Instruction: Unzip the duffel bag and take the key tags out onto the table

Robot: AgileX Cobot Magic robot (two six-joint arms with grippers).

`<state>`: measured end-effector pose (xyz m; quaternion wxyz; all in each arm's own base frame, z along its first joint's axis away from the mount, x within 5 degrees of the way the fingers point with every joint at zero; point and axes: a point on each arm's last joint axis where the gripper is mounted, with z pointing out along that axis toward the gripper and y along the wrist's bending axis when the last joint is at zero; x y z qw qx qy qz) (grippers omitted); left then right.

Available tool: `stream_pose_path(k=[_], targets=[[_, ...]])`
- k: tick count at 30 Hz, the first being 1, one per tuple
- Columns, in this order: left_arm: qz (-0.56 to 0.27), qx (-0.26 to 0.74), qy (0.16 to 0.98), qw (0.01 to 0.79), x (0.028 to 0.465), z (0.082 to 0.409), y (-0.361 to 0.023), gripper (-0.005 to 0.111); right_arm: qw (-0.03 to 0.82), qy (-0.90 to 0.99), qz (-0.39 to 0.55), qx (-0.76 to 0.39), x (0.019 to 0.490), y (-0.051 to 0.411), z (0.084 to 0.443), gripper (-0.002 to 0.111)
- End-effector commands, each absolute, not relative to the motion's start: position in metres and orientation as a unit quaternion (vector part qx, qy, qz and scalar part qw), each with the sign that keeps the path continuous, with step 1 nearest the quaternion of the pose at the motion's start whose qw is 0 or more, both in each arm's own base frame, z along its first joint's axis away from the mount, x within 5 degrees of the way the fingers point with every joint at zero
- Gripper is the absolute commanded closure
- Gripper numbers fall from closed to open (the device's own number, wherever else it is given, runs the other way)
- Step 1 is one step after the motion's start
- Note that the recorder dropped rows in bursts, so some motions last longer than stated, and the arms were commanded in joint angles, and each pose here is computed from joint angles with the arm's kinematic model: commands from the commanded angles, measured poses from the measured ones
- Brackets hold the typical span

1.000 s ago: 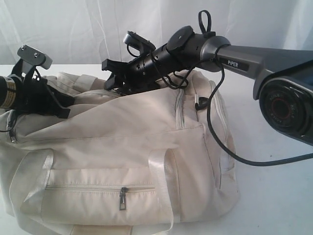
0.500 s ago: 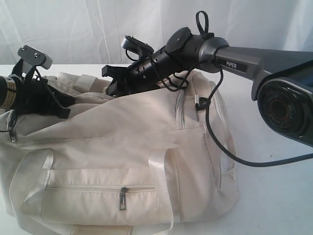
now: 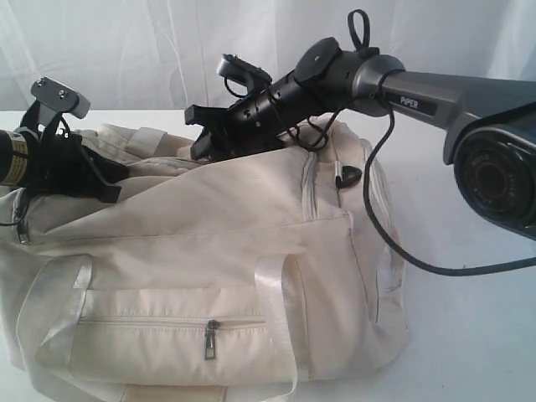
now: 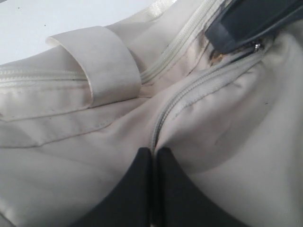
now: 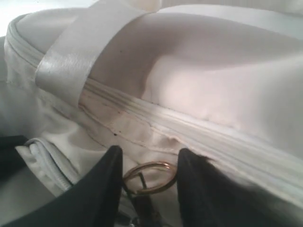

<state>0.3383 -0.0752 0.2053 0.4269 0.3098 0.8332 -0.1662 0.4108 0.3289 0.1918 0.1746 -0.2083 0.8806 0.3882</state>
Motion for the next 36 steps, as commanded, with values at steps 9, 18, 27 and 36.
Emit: stream_pose_path(k=[9, 18, 27, 36], targets=[[-0.172, 0.316, 0.833, 0.420, 0.335, 0.204, -0.077, 0.106, 0.193, 0.880, 0.375, -0.220, 0.427, 0.291, 0.216, 0.108], [-0.170, 0.316, 0.833, 0.421, 0.336, 0.204, -0.076, 0.106, 0.177, 0.884, 0.373, -0.221, 0.435, 0.263, 0.224, 0.108], [-0.170, 0.316, 0.833, 0.421, 0.336, 0.204, -0.076, 0.106, 0.181, 0.881, 0.371, -0.233, 0.440, 0.242, 0.235, 0.108], [-0.172, 0.317, 0.833, 0.421, 0.335, 0.204, -0.077, 0.106, 0.166, 0.839, 0.458, -0.242, 0.432, 0.252, 0.245, 0.069]])
